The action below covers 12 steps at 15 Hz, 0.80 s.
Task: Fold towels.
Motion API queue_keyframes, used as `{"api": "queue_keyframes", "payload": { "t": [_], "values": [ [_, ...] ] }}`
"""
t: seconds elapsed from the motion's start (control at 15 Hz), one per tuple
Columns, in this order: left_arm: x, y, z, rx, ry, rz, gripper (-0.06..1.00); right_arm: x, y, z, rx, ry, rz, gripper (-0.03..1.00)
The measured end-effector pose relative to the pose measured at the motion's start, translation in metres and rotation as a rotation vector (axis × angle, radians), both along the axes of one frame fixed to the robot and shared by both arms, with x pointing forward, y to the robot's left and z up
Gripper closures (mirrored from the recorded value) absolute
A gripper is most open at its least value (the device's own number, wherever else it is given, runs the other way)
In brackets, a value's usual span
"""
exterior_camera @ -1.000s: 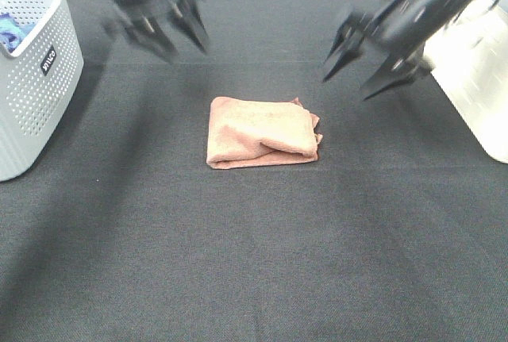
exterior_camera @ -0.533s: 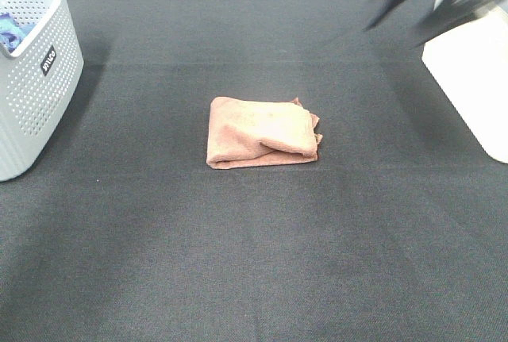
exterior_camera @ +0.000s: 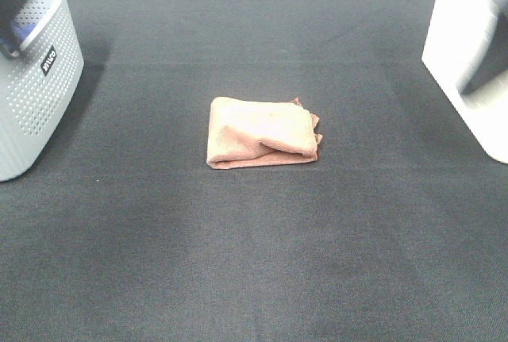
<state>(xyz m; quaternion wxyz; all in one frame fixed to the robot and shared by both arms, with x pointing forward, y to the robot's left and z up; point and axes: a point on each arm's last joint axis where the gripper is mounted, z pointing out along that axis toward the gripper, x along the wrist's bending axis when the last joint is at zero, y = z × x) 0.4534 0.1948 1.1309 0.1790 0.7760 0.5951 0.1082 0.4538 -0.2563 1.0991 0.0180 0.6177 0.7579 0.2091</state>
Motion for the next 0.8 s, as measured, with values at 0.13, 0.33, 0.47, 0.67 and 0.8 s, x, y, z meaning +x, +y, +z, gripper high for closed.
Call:
{"api": "queue_keyframes", "payload": {
  "t": [0.13,0.33,0.47,0.67,0.8],
  "values": [
    [-0.037,0.019,-0.016,-0.004,0.006,0.014,0.36,-0.033,-0.003,-0.009,-0.002,-0.031,-0.009,0.22],
    [-0.101,0.052,-0.054,-0.027,-0.032,0.018,0.36,-0.090,-0.010,-0.028,-0.020,-0.090,-0.012,0.22],
    [-0.114,0.059,-0.062,-0.038,-0.048,0.017,0.36,-0.103,-0.012,-0.034,-0.030,-0.114,-0.009,0.22],
    [-0.154,0.078,-0.077,-0.099,-0.154,0.001,0.36,-0.138,-0.017,-0.044,-0.055,-0.222,0.003,0.22],
    [-0.173,0.088,-0.073,-0.138,-0.296,-0.053,0.36,-0.161,-0.019,-0.048,-0.064,-0.327,0.029,0.22]
  ]
}}
